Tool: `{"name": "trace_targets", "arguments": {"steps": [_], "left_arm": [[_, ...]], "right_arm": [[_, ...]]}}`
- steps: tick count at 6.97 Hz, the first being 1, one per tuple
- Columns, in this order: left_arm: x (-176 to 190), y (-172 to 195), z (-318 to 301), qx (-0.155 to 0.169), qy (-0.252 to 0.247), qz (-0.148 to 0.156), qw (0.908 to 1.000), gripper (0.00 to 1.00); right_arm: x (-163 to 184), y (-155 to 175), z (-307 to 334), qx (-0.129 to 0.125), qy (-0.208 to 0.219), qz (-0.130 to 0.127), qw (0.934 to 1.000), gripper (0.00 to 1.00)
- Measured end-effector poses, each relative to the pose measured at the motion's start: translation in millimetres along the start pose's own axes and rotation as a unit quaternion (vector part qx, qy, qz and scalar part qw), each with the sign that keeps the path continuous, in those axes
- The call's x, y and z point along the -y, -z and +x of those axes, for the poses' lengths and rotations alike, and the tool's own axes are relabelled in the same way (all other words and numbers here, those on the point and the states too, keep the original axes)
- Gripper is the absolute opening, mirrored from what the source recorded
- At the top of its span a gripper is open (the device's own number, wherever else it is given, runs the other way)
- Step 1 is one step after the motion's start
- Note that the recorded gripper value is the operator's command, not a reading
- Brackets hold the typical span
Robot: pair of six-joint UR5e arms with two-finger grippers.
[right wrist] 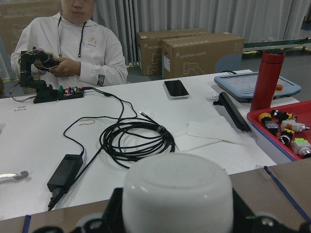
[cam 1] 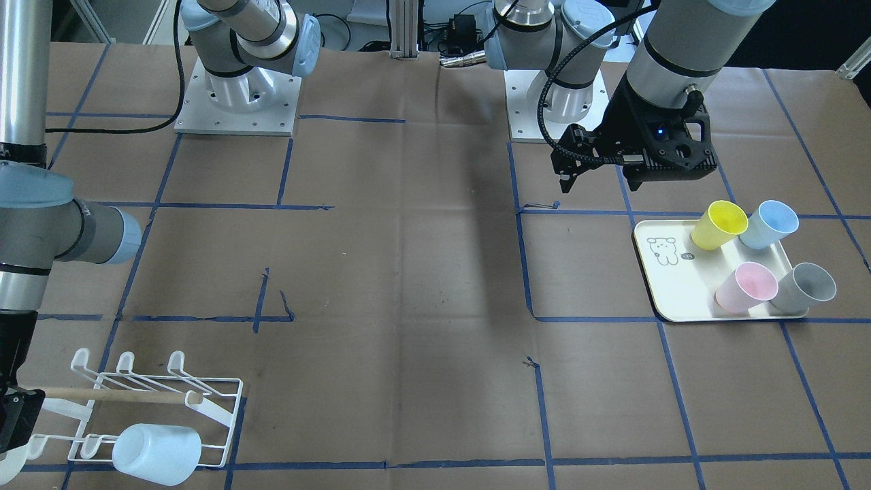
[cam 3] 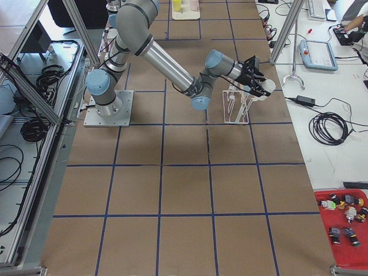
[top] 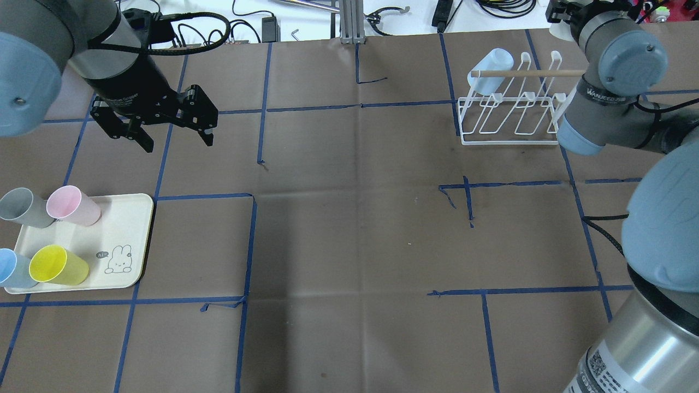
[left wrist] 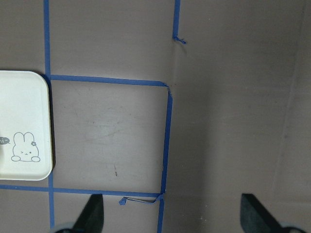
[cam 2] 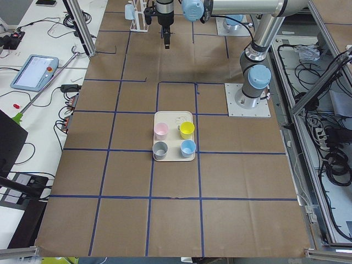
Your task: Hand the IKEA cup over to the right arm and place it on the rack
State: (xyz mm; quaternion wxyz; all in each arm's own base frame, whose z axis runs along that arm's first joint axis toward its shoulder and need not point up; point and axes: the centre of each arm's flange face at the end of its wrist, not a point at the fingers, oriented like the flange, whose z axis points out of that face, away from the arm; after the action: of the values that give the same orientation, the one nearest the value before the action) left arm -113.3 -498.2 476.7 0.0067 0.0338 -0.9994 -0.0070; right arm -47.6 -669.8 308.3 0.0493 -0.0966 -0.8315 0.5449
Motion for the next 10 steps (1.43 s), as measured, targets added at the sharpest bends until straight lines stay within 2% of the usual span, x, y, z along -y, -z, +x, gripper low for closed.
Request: {"name": "trace_targets", "arguments": {"steps": [3, 5, 6, 7, 10], "left_arm": [[1.4, 0.6, 0.1, 0.000, -0.001, 0.004, 1.0000, 1.00], [1.5, 1.1, 0.1, 0.000, -0.002, 0.005, 1.0000, 1.00], [1.5, 1.2, 0.1, 0.000, -0.002, 0.005, 1.0000, 1.00], [1.4, 1.7, 0.1, 0.000, -0.002, 0.005, 1.0000, 1.00], [1.5, 2.2, 0.2, -0.001, -0.002, 0.006, 1.0000, 1.00]], "right_arm": [[-20.8, -9.9, 2.1, -0.006, 0.001, -0.001, 1.0000, 0.09], [-35.5, -6.3, 0.9, -0.009, 0.000, -0.011, 0.9999, 0.11], [-41.6, -4.5, 0.2, -0.010, 0.000, -0.018, 0.9998, 0.53], [-44.2, -3.3, -0.1, -0.011, 0.000, -0.021, 0.9997, 1.00], [-41.3, -1.4, 0.5, -0.022, 0.003, -0.022, 0.9995, 1.00]]}}
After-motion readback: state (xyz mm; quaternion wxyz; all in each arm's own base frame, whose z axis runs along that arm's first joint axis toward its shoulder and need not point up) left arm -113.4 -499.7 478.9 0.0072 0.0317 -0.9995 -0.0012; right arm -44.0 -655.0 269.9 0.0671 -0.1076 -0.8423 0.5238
